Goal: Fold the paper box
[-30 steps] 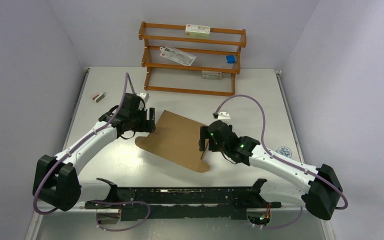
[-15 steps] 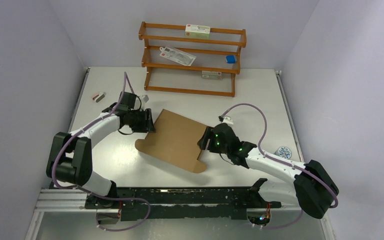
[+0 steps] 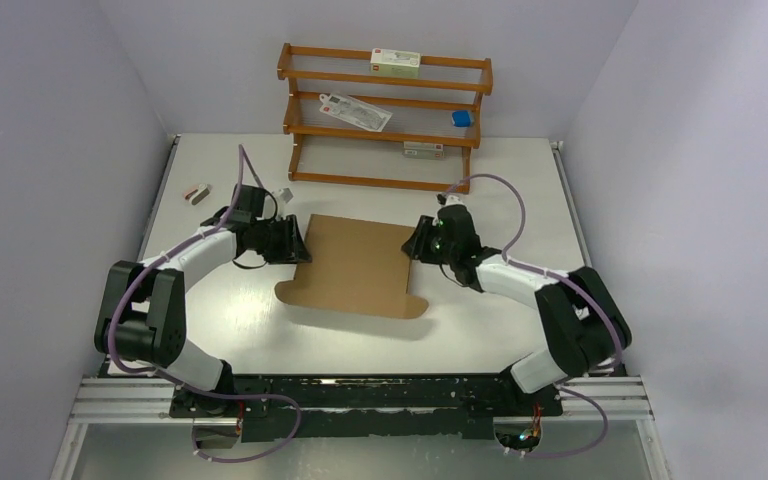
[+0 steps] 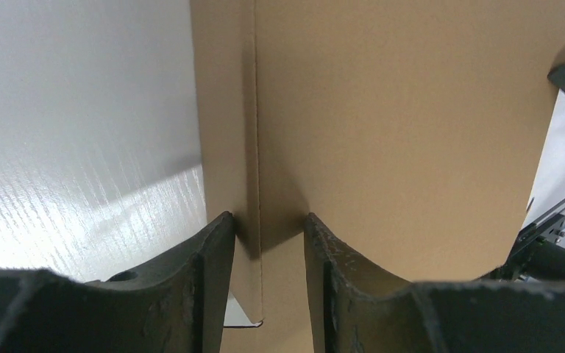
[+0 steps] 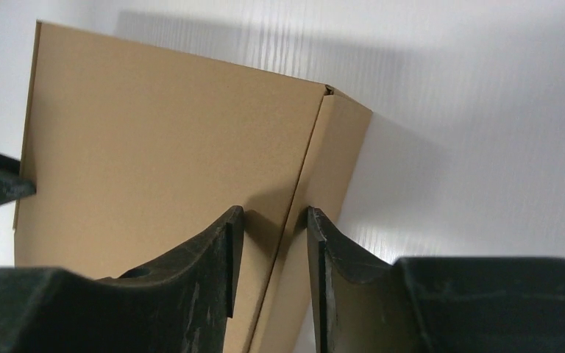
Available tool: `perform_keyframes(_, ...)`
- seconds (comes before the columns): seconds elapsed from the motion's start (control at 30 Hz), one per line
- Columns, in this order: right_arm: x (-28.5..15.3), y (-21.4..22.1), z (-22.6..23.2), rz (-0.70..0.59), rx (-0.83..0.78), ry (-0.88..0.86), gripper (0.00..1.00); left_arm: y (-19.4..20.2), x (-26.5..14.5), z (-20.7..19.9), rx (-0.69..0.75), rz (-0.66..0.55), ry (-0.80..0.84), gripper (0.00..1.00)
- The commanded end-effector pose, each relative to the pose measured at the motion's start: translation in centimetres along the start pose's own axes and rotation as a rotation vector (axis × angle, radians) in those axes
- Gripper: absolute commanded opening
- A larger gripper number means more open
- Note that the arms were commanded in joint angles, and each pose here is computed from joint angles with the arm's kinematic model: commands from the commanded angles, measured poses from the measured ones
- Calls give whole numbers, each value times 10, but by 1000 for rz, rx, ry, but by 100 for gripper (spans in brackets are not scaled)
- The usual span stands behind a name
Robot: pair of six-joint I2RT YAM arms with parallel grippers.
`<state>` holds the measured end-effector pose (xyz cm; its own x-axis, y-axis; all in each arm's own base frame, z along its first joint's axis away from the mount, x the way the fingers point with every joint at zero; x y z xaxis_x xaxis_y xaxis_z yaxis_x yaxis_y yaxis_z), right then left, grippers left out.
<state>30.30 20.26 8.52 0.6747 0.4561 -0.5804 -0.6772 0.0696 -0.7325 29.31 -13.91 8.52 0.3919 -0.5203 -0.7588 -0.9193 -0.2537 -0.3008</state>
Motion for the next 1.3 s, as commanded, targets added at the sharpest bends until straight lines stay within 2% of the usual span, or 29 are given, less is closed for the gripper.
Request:
perform_keyframes(0.0,21,-20,11,-30,-92,-82,37,7,6,-5,-33,20,47,43)
perform_keyframes(0.07,29,-29,14,-35,-109,-95,38,3,4,-4,-35,3,33,45)
perform_keyframes(0.17,29,-43,16,-50,-116,-99,47,-1,1,0,-29,-17,1,48)
perform_keyframes(0.3,8,-48,10,-57,-117,-90,59,-2,-9,4,-14,-51,-28,51)
perform_keyframes(0.6,-48,-3,4,-38,-128,-144,64,10,-24,-5,-16,-73,33,56)
perform_keyframes(0.77,-49,12,6,-30,-102,-194,62,18,-16,-2,-44,-40,48,56)
perform_keyframes(1.0,-37,33,3,6,-87,-225,53,27,-12,4,-71,-20,38,53)
perform_keyframes(1.27,-31,62,-9,68,-87,-208,38,37,-7,7,-71,10,25,43)
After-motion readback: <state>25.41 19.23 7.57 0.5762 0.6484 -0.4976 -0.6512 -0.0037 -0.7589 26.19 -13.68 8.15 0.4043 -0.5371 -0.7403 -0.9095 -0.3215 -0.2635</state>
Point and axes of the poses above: each gripper's point midway between its finger pads, its own x axis out along the fingers, its own z axis along the line the jaws close on, y = z × x, the point moved 3 cm from there along -x, back along the fingers, and after that the axes turned 11 degrees about -x, right-handed, at the moved point
